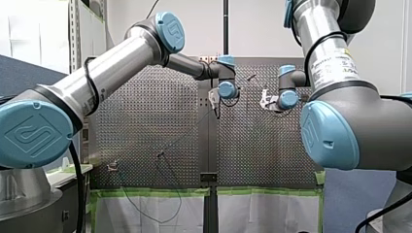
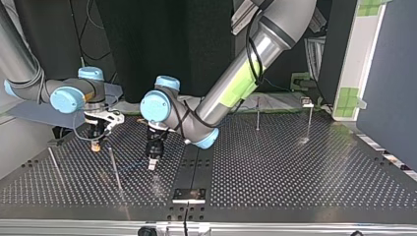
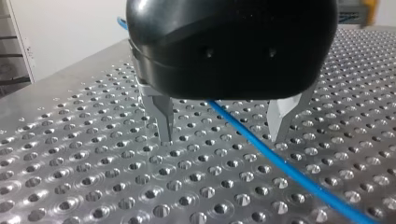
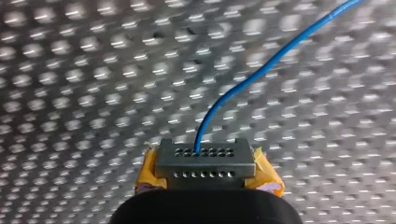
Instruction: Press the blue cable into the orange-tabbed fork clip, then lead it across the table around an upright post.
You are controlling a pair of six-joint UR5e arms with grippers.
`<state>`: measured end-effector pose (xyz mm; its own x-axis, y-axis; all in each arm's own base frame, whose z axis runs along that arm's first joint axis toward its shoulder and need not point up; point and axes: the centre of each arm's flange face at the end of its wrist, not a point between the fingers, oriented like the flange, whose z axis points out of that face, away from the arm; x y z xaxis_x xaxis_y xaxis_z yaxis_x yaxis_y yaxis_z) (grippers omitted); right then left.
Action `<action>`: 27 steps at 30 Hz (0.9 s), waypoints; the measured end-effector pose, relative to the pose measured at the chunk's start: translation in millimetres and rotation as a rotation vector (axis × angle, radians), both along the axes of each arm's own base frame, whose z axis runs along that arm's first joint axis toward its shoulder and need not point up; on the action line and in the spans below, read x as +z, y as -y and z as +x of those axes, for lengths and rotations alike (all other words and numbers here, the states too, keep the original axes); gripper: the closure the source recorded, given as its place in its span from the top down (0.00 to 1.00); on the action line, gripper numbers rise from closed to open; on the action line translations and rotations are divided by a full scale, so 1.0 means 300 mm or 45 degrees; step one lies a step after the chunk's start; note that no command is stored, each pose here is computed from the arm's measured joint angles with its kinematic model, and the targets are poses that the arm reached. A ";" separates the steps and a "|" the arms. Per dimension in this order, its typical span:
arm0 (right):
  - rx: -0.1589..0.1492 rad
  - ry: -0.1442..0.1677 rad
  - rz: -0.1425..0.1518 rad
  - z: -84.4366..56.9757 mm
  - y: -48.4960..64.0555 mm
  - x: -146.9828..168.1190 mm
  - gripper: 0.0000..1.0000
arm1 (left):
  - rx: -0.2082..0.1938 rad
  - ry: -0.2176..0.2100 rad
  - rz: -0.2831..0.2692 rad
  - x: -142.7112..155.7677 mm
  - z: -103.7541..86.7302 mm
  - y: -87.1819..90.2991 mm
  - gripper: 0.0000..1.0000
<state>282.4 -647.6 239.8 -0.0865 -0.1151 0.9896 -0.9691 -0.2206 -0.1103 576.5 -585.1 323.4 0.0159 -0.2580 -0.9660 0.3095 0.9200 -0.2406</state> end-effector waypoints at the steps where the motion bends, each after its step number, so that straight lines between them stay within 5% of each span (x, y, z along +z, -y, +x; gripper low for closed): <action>1: -0.001 -0.002 0.005 -0.006 0.000 -0.023 0.00 | 0.002 0.000 0.000 0.000 0.000 -0.001 1.00; 9: -0.019 -0.014 0.044 -0.060 0.014 -0.184 0.00 | 0.008 0.000 -0.001 0.000 0.001 -0.003 1.00; 19: -0.055 -0.016 0.139 -0.105 0.015 -0.401 0.00 | 0.021 0.000 -0.003 0.002 0.002 -0.006 1.00; 27: -0.119 0.033 0.211 -0.156 -0.020 -0.575 0.00 | 0.027 -0.003 -0.001 0.000 0.004 -0.010 1.00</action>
<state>235.8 -641.5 67.3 -0.1296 -0.2668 0.9550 -0.9809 -0.1063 -0.1628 577.8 -582.1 323.4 0.0194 -0.2584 -0.9658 0.2893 0.9261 -0.2420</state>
